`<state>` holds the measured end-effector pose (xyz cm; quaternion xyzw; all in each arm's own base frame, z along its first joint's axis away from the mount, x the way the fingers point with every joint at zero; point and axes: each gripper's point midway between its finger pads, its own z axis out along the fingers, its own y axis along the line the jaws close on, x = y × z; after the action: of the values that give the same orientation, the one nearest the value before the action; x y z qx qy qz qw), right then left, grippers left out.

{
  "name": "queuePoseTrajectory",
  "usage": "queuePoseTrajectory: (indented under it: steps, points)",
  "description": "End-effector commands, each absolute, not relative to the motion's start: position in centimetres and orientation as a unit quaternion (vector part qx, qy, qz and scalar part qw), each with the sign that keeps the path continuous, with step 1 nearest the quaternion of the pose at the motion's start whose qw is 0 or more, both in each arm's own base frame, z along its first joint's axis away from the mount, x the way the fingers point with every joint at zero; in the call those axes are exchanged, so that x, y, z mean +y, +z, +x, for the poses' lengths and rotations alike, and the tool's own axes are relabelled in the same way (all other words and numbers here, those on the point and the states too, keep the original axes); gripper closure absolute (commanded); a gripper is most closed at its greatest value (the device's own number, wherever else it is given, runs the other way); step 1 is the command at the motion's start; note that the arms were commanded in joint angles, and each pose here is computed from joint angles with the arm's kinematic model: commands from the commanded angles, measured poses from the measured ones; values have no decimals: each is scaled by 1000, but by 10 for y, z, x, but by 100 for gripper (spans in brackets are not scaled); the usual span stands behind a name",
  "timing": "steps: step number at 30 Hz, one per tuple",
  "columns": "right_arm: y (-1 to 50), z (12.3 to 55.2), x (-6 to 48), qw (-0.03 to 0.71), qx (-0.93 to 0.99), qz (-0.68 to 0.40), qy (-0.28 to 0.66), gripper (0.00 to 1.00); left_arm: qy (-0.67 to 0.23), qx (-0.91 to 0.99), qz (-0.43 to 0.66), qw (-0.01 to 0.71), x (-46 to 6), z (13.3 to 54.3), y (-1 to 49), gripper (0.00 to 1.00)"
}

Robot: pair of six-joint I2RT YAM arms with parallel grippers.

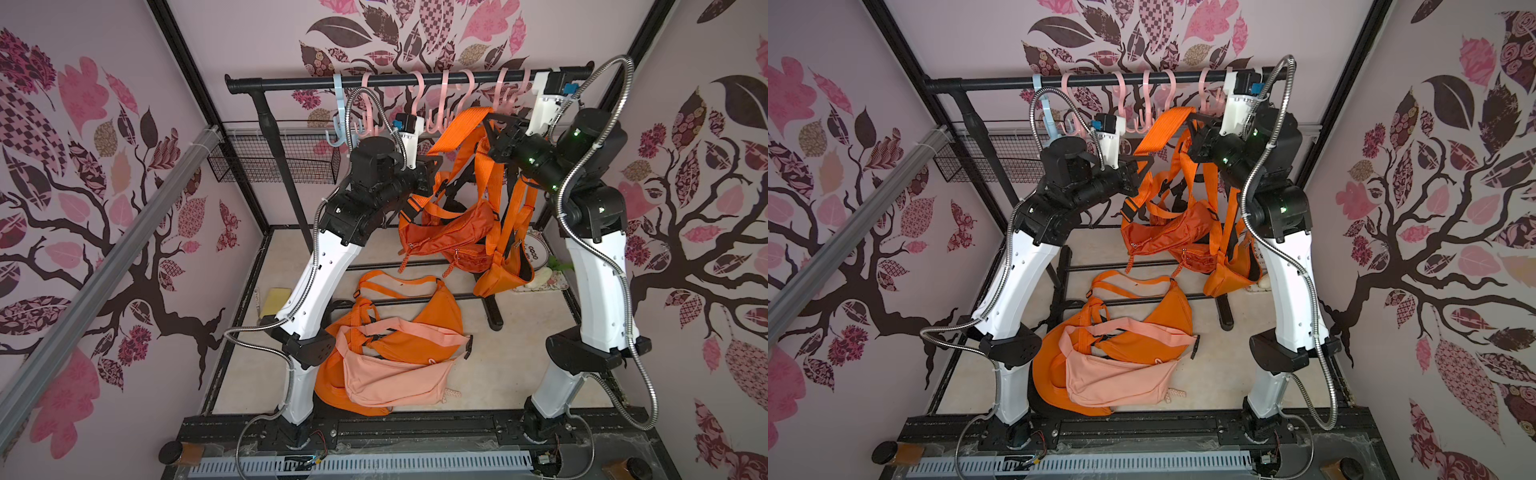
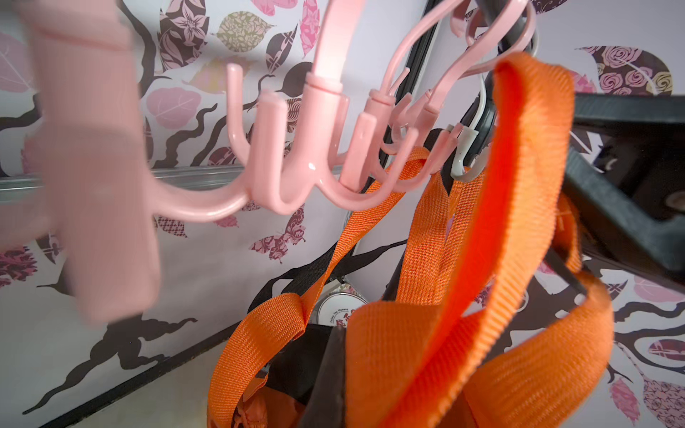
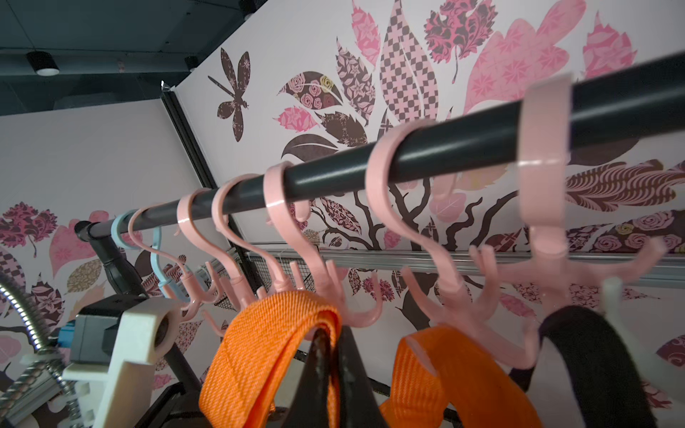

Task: Hang the bag on a hook
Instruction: Hang the bag on the hook.

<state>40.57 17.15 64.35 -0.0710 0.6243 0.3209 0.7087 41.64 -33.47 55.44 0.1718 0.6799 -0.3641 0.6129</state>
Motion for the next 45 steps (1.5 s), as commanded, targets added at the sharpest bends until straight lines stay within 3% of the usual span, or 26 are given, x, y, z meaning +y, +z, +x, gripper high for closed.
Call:
queuePoseTrajectory:
  steps: [1, 8, 24, 45]
  points:
    - [668, 394, 183, 718, 581, -102, 368, 100, -388, 659, 164, 623, -335, 418, 569, 100]
    - [652, 412, 195, 686, 588, -125, 410, 100, -397, 663, 160, 614, -340, 428, 561, 100]
    - [601, 447, 192, 646, 654, -87, 383, 100, -393, 701, 176, 569, -352, 439, 518, 100]
    - [567, 446, 133, 669, 685, 52, 284, 100, -381, 706, 209, 559, -349, 425, 514, 100]
